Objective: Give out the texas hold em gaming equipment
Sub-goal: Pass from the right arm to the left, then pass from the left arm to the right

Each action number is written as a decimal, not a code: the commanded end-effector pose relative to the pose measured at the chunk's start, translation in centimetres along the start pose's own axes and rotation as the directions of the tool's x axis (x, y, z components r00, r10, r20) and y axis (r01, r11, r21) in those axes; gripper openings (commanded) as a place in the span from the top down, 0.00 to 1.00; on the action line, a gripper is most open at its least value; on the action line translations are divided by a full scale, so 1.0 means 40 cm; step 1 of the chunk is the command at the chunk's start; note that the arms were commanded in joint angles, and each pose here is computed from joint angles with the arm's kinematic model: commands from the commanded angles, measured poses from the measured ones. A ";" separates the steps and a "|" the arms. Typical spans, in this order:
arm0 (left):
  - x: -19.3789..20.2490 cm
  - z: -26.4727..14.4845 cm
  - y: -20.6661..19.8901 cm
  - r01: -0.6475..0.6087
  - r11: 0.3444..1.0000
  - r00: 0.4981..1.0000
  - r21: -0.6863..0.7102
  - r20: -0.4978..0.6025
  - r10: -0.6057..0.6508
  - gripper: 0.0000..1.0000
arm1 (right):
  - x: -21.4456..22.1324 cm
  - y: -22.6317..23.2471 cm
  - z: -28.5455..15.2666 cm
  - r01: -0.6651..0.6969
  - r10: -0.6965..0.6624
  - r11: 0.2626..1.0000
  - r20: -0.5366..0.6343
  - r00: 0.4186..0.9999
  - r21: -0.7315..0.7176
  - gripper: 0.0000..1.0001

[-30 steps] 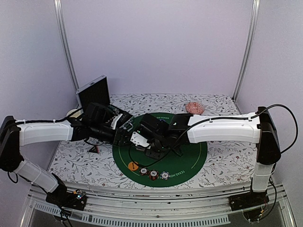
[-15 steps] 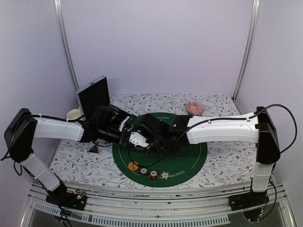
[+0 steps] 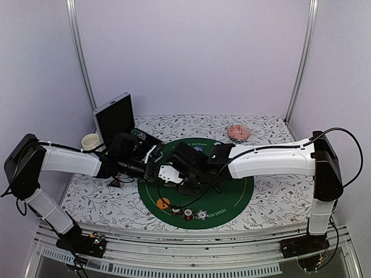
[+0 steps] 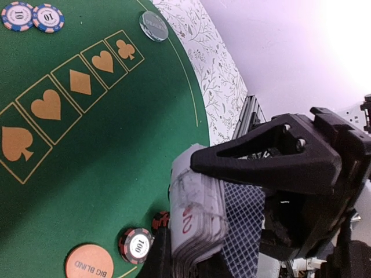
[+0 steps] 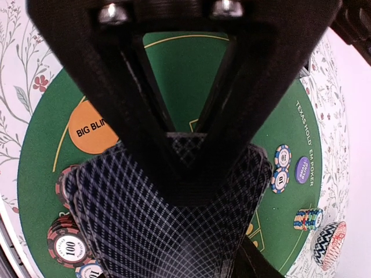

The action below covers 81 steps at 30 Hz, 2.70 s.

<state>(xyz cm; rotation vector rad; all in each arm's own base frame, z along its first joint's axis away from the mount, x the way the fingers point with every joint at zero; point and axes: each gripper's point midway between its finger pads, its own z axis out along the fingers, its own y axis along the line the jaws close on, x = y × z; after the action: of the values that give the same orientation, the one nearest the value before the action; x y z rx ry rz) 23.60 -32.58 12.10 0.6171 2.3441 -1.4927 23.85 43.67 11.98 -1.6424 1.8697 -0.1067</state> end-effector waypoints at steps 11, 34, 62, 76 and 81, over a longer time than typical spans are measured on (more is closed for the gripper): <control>-0.009 -0.047 -0.113 -0.165 0.983 0.985 0.079 0.062 0.160 1.00 | -0.036 -0.018 -0.062 -0.101 0.110 0.993 0.138 0.984 -0.068 0.01; -0.016 -0.114 -0.292 -0.462 0.880 0.881 0.112 0.172 0.441 1.00 | -0.119 -0.080 -0.391 -0.235 0.541 0.804 0.508 0.670 -0.546 0.00; 0.022 -0.124 -0.367 -0.515 0.833 0.852 0.201 0.226 0.472 0.71 | -0.109 0.013 -0.368 -0.190 0.646 0.655 0.413 0.642 -0.731 0.97; -0.005 -0.089 -0.306 -0.447 0.893 0.880 0.049 0.203 0.429 1.00 | -0.055 -0.094 -0.310 -0.428 0.580 0.803 0.385 0.718 -0.414 0.27; -0.011 -0.064 -0.278 -0.392 0.919 0.909 0.028 0.163 0.383 1.00 | -0.073 -0.040 -0.309 -0.185 0.264 0.958 0.432 0.862 -0.217 0.01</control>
<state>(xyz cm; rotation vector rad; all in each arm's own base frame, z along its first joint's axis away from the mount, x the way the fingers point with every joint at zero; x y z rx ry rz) 17.59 -33.83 22.33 0.9228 1.8717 -1.3989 19.25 41.95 24.21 -1.2063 1.8101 0.8190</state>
